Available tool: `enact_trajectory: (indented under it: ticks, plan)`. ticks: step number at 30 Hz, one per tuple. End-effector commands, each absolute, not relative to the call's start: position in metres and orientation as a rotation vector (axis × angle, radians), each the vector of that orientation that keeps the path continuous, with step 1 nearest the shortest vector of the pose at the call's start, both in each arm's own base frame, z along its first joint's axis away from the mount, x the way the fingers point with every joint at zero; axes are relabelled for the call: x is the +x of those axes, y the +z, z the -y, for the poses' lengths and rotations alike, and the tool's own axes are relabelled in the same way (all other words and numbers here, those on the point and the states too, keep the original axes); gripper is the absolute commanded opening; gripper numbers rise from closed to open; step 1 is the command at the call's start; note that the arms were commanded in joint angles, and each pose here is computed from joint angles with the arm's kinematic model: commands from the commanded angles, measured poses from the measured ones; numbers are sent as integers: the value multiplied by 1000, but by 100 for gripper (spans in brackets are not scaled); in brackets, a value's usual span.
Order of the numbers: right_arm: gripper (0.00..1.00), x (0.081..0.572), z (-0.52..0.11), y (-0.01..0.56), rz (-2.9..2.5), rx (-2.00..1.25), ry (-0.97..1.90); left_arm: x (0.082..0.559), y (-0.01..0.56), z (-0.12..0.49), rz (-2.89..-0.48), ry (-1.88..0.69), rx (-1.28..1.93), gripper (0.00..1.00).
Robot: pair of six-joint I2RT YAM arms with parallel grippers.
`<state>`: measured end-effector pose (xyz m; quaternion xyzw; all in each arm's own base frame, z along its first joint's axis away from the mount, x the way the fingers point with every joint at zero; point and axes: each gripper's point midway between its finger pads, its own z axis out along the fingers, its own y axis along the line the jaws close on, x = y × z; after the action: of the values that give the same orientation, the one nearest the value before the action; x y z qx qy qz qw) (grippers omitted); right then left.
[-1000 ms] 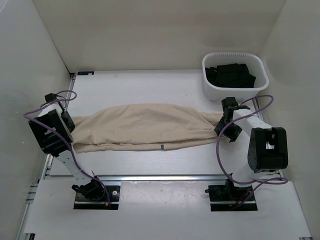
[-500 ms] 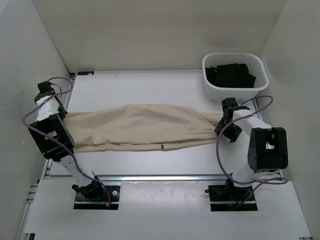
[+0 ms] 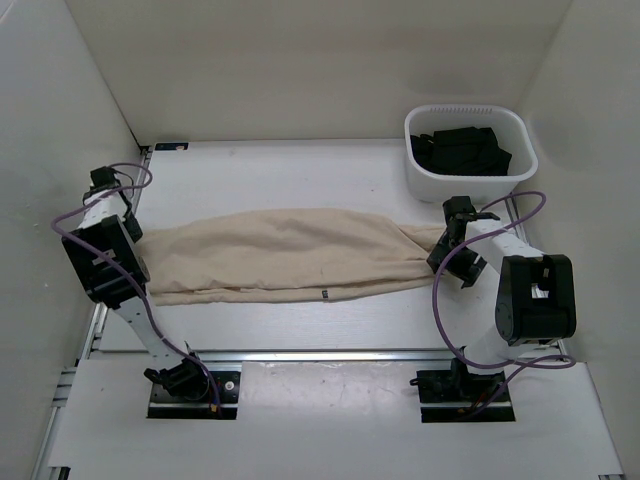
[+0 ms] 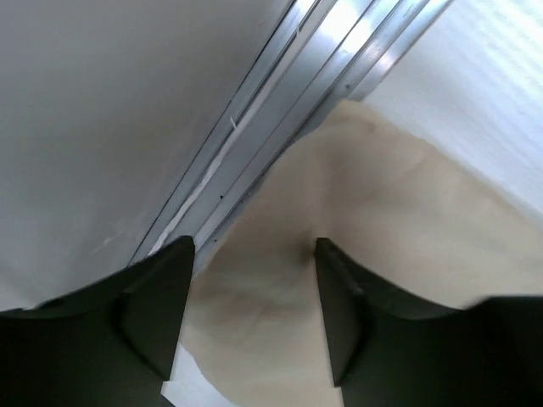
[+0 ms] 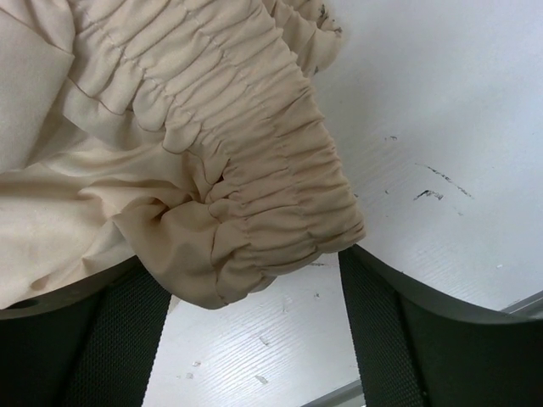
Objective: Fold and stack the trousers
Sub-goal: Fold the trousers
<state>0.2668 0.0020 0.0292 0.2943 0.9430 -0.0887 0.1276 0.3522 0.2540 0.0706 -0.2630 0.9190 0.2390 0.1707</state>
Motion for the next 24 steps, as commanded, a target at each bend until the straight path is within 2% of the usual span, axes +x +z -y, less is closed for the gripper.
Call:
enact_trajectory:
  ticks: [1, 2, 3, 5, 6, 7, 12, 17, 18, 24]
  plan:
    - [82, 274, 3, 44, -2707, 820, -275, 351, 86, -271, -2550, 816, -782, 73]
    - [84, 267, 9, 49, -2705, 820, -329, 355, 91, -273, -2534, 817, -783, 77]
    - [90, 264, 17, 56, -2681, 837, -358, 355, 97, -273, -2518, 817, -783, 85]
    - [93, 259, 26, 76, -2597, 904, -322, 355, 121, -273, -2458, 817, -786, 91]
    - [99, 259, 25, 79, -2576, 954, -237, 354, 127, -270, -2455, 798, -781, 91]
    - [99, 261, 22, 88, -2525, 957, -166, 350, 138, -268, -2431, 798, -781, 95]
    - [99, 309, -1, 98, -2284, 970, 160, 316, 115, -253, -2546, 783, -786, 97]
    - [99, 327, -4, 57, -2238, 1148, 256, 294, 95, -239, -2645, 762, -779, 97]
    - [99, 326, -5, 36, -2283, 1190, 233, 289, 92, -237, -2656, 761, -779, 97]
    - [97, 333, 3, -6, -2264, 1349, 164, 266, 70, -223, -2746, 742, -773, 97]
